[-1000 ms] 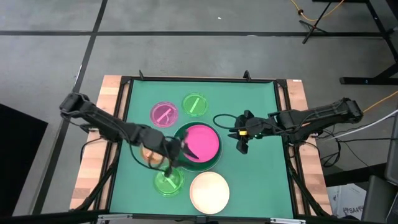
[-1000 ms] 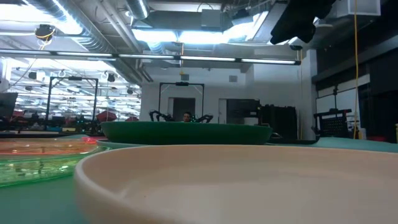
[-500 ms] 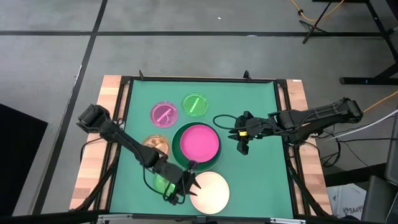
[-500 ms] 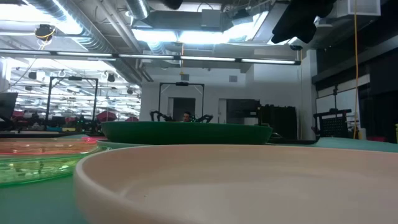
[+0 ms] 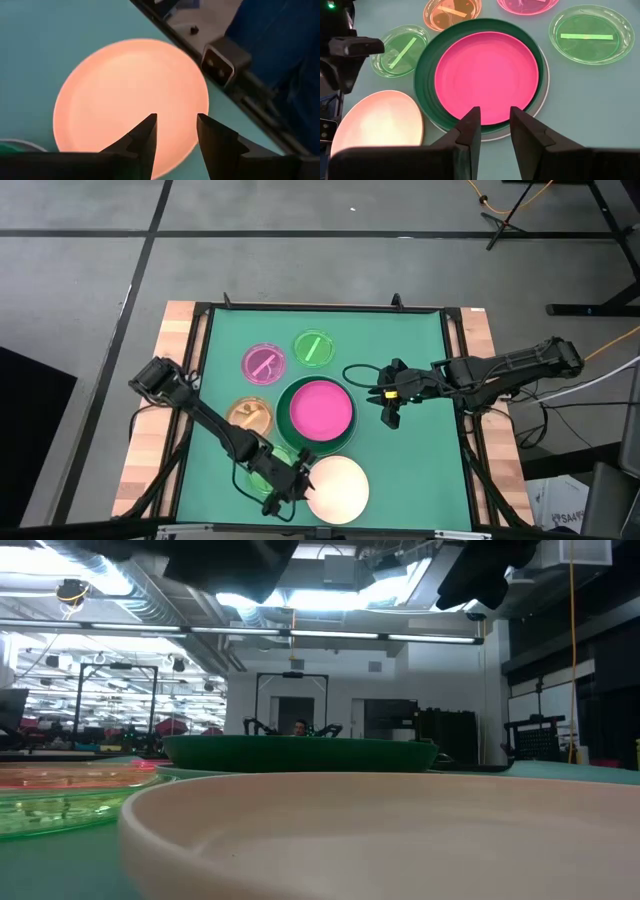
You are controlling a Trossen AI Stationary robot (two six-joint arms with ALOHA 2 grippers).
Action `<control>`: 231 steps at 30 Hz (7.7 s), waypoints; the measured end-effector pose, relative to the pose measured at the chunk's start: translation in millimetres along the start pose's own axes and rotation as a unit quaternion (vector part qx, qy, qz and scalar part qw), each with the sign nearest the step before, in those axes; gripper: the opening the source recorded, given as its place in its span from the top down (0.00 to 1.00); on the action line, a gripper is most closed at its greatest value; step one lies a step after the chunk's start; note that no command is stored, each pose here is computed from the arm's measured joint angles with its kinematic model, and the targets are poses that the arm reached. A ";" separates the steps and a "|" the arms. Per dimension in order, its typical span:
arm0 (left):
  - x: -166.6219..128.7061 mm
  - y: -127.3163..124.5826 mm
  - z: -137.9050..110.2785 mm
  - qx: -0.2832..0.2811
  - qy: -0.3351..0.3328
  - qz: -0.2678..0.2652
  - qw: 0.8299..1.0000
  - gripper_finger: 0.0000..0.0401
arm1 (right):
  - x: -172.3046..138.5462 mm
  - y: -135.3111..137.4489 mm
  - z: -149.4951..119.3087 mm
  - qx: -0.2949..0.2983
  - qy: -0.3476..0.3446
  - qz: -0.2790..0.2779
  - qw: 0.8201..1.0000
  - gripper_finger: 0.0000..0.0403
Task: Stack plastic plates
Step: Stack the peach plate on top of the pink plate, then stack the top transparent green plate on top of the peach plate
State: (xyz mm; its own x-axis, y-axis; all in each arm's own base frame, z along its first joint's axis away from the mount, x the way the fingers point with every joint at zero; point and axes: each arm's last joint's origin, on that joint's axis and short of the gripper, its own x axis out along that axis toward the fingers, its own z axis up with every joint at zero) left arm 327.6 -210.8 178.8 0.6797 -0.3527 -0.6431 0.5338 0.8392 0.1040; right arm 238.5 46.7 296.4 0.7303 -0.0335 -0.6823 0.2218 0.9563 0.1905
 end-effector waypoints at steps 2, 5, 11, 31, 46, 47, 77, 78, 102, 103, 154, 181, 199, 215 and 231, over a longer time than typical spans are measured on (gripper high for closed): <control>-0.1 0.1 -2.7 0.012 0.014 0.006 1.000 0.67 | 0.0 0.0 0.0 0.000 0.000 0.000 1.000 0.77; 0.0 0.5 -2.9 0.033 0.016 0.008 0.999 0.67 | 0.0 0.0 0.0 0.000 0.000 0.000 1.000 0.77; 7.9 -1.1 -9.7 0.074 0.030 -0.003 0.997 0.67 | 0.1 0.1 -0.1 0.000 0.000 0.000 1.000 0.77; 39.9 -6.6 -36.0 0.143 0.066 -0.033 0.987 0.67 | 0.1 0.1 0.0 0.000 0.000 0.000 1.000 0.77; 40.1 -2.0 -36.7 0.177 0.067 -0.032 0.981 0.68 | 0.1 0.1 0.1 0.000 0.000 0.000 1.000 0.77; 40.2 -1.0 -36.8 0.176 0.067 -0.031 0.982 0.69 | 0.1 0.1 0.0 0.000 0.000 0.000 1.000 0.77; 41.5 4.1 -26.3 0.191 0.009 -0.028 0.981 0.99 | 0.1 0.1 0.0 0.011 0.000 0.000 1.000 0.77; 41.5 4.2 -25.2 0.190 0.003 -0.027 0.981 0.99 | 0.1 0.1 0.0 0.011 0.000 0.000 1.000 0.77; -11.8 32.2 11.4 0.099 -0.037 0.042 0.993 1.00 | 0.2 0.1 0.1 0.012 0.000 0.000 1.000 0.77; -15.9 35.3 10.9 0.095 -0.026 0.045 0.994 1.00 | 0.2 0.1 0.1 0.011 0.000 0.000 1.000 0.77; -52.4 136.3 -63.1 -0.109 0.193 0.091 0.971 0.98 | 0.1 0.4 0.8 0.012 -0.004 0.002 1.000 0.77; -52.4 136.1 -63.7 -0.147 0.191 0.100 0.965 0.75 | 0.1 0.4 0.8 0.012 -0.004 0.002 1.000 0.77; -52.8 136.4 -62.7 -0.147 0.187 0.100 0.966 0.74 | 0.6 -0.6 4.9 0.016 -0.039 -0.035 0.999 0.77; -100.0 149.4 -24.0 -0.155 0.113 0.133 0.972 0.74 | 20.4 -28.8 28.2 0.085 -0.072 -0.021 0.994 0.53; -233.5 160.6 -21.7 -0.208 0.040 0.219 0.952 0.74 | 58.6 -151.7 70.4 0.166 -0.175 -0.059 0.969 0.50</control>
State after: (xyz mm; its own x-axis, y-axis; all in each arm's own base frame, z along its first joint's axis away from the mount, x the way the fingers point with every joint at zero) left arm 243.7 15.3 329.2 0.7420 0.0878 -0.6646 -0.0490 0.9958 0.0768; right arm 293.1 -120.8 277.2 0.8482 -0.2890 -0.4440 0.4709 0.7951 0.3821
